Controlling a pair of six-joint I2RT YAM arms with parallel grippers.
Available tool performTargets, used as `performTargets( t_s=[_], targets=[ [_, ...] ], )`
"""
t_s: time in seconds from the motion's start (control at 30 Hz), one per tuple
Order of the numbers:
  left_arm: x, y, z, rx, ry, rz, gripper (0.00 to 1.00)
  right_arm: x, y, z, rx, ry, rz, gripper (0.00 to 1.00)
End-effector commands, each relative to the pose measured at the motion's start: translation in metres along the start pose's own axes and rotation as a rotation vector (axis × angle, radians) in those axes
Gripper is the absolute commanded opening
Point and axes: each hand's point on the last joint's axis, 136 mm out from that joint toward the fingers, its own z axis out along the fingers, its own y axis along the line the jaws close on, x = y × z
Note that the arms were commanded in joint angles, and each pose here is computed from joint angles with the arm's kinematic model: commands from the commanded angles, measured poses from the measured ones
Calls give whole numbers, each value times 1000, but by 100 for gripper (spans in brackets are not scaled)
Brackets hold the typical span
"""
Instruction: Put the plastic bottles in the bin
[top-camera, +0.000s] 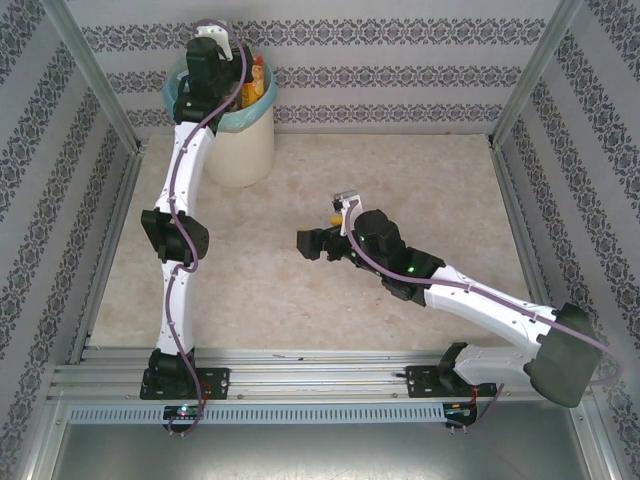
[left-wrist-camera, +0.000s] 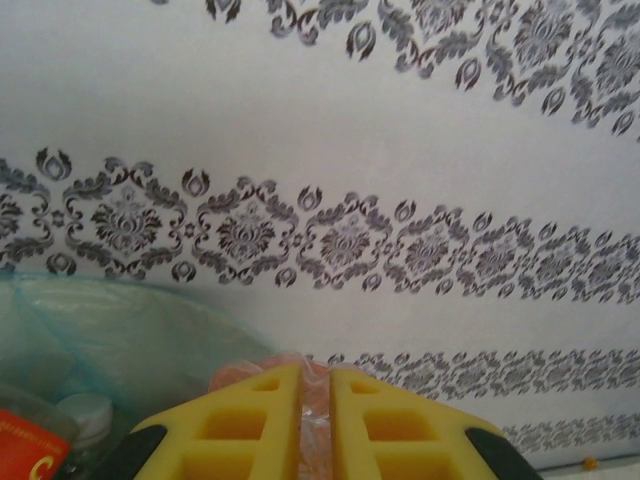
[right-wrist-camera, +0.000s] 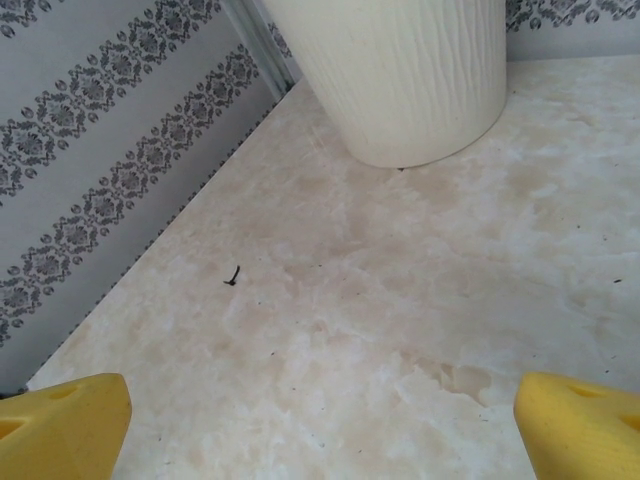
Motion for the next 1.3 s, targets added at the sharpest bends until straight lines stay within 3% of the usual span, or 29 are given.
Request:
performTargets(
  t_s=[0.0,0.2,0.73,1.07,1.27],
  targets=[
    [60,11,-8,-65,243,20,14,6,6,3,-20,19,4,98],
    [109,38,-8,-169,390,69,12,7,8,6,-21,25,-11,98],
    [174,103,-8,-313,561,76,11,13,4,10,-4,42,-28,98],
    [134,124,-18,-371,471,41,10,11,4,9,1,39,-31,98],
    [86,97,-22,-284,356,0,13,10,5,8,3,33,-25,98]
  ],
)
